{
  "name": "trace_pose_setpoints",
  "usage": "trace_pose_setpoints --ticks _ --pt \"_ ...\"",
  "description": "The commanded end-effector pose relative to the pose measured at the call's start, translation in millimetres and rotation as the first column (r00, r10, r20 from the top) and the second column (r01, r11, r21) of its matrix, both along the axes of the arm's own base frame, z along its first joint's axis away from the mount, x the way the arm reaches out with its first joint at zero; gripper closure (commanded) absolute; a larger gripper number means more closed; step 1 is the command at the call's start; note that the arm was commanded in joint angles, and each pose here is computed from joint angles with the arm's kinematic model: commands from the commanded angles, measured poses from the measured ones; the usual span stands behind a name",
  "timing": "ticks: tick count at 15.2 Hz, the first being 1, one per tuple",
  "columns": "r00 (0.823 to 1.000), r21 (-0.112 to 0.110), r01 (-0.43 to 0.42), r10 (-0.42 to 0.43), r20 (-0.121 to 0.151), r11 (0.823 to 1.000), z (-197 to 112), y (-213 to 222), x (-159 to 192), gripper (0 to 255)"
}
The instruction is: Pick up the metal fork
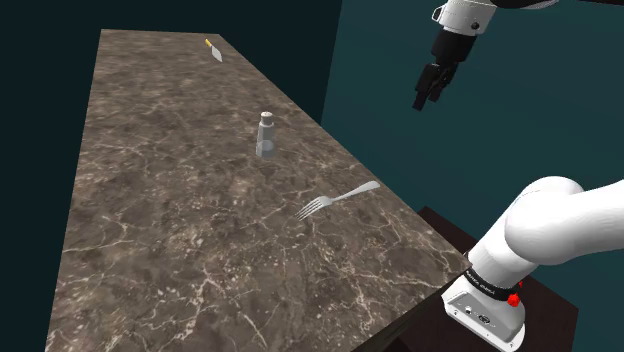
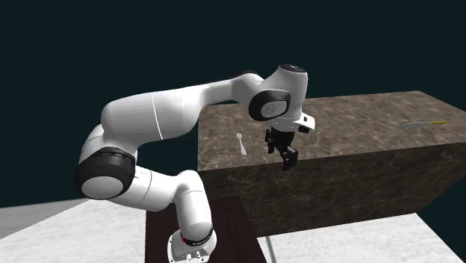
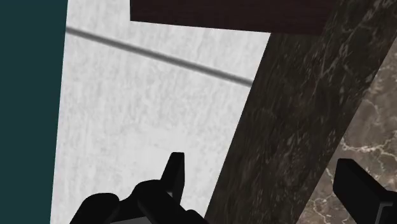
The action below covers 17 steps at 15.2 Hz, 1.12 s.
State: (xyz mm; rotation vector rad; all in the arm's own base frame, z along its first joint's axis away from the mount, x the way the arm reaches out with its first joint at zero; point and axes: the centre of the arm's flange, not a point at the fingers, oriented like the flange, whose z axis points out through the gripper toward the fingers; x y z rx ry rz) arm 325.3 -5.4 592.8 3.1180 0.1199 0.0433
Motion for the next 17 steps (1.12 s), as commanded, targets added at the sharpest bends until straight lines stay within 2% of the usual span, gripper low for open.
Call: trace_pose_setpoints --ticks 1,3,5,7,9,11,13,15,17 --pt "1.0 0.0 0.0 0.0 0.0 1.0 0 0 0 0" --pt "0.995 0.009 -0.101 0.101 -0.021 0.995 -9 20 15 0" --pt "0.979 0.021 -0.2 0.201 -0.041 0.98 -17 42 28 0" --pt "0.953 0.034 -0.297 0.298 -0.059 0.954 -26 65 39 0" --pt "0.916 0.049 -0.39 0.393 -0.076 0.919 -35 89 46 0" --pt "0.87 0.065 -0.48 0.484 -0.092 0.875 -43 114 52 0" --pt "0.815 0.083 -0.564 0.57 -0.105 0.822 -52 139 54 0" --pt "0.751 0.103 -0.642 0.65 -0.117 0.76 -60 164 54 0" --pt "0.679 0.123 -0.712 0.723 -0.126 0.691 -68 189 51 0"
